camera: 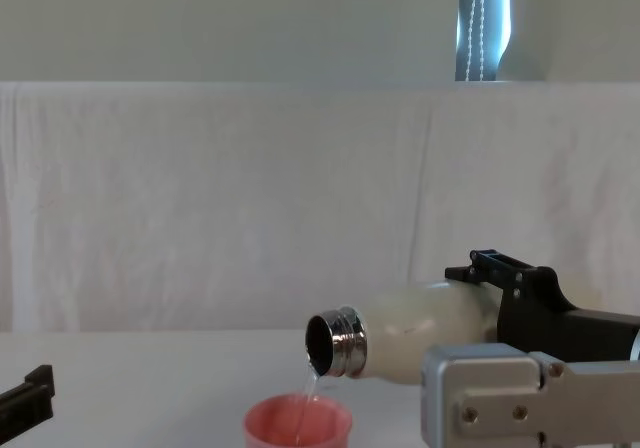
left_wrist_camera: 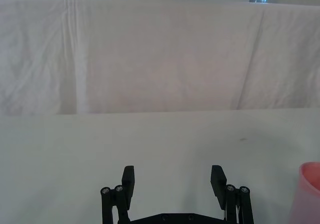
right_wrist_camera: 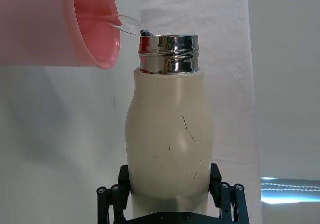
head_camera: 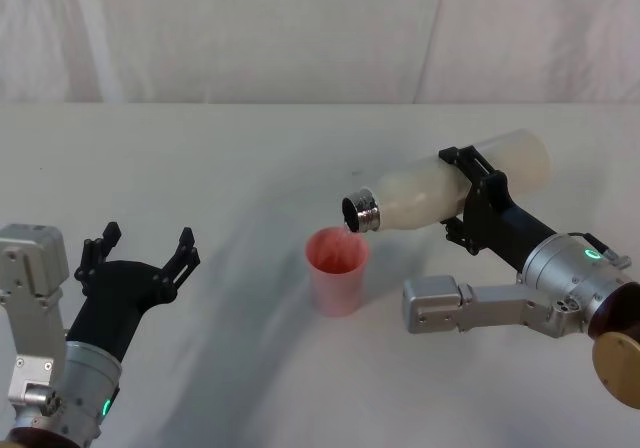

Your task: Grasp the thermos with one hand and pour water into the cup lid.

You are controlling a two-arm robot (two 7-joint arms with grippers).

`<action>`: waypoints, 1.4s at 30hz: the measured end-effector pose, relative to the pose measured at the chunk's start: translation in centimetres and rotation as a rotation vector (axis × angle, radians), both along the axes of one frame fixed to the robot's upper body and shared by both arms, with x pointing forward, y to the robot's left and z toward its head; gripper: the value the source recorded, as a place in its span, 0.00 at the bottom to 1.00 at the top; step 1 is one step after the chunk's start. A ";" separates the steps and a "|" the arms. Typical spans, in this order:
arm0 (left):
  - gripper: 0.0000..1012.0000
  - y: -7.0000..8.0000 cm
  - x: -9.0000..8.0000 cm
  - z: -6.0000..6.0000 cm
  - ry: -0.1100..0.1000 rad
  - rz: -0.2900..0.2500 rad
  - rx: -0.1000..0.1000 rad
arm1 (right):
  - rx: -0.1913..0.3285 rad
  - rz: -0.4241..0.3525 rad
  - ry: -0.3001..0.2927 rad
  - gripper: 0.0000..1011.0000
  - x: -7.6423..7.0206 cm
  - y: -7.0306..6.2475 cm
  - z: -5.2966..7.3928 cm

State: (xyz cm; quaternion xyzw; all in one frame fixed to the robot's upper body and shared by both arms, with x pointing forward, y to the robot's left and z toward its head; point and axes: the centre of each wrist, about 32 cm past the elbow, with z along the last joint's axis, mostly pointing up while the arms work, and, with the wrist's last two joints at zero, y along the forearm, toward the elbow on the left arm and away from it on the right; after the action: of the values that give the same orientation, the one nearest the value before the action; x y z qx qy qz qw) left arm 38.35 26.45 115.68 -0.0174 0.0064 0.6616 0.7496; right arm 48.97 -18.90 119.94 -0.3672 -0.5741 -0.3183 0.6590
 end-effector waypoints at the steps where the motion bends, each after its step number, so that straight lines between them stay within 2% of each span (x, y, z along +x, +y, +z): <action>1: 0.99 0.0 0.0 0.0 0.000 0.000 0.000 | -0.002 0.000 -0.001 0.94 0.0 0.0 0.0; 15: 0.99 0.0 0.0 0.0 0.000 0.000 0.000 | -0.028 -0.003 -0.009 0.94 0.0 -0.1 0.1; 42: 0.99 0.0 0.0 0.0 0.000 0.000 0.000 | -0.040 -0.010 -0.020 0.94 0.1 -0.2 0.3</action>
State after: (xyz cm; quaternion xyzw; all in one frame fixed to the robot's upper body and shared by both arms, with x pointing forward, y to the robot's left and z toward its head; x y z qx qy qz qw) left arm 38.35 26.45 115.68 -0.0174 0.0064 0.6616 0.7496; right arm 49.10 -19.11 120.22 -0.3799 -0.5850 -0.3138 0.6441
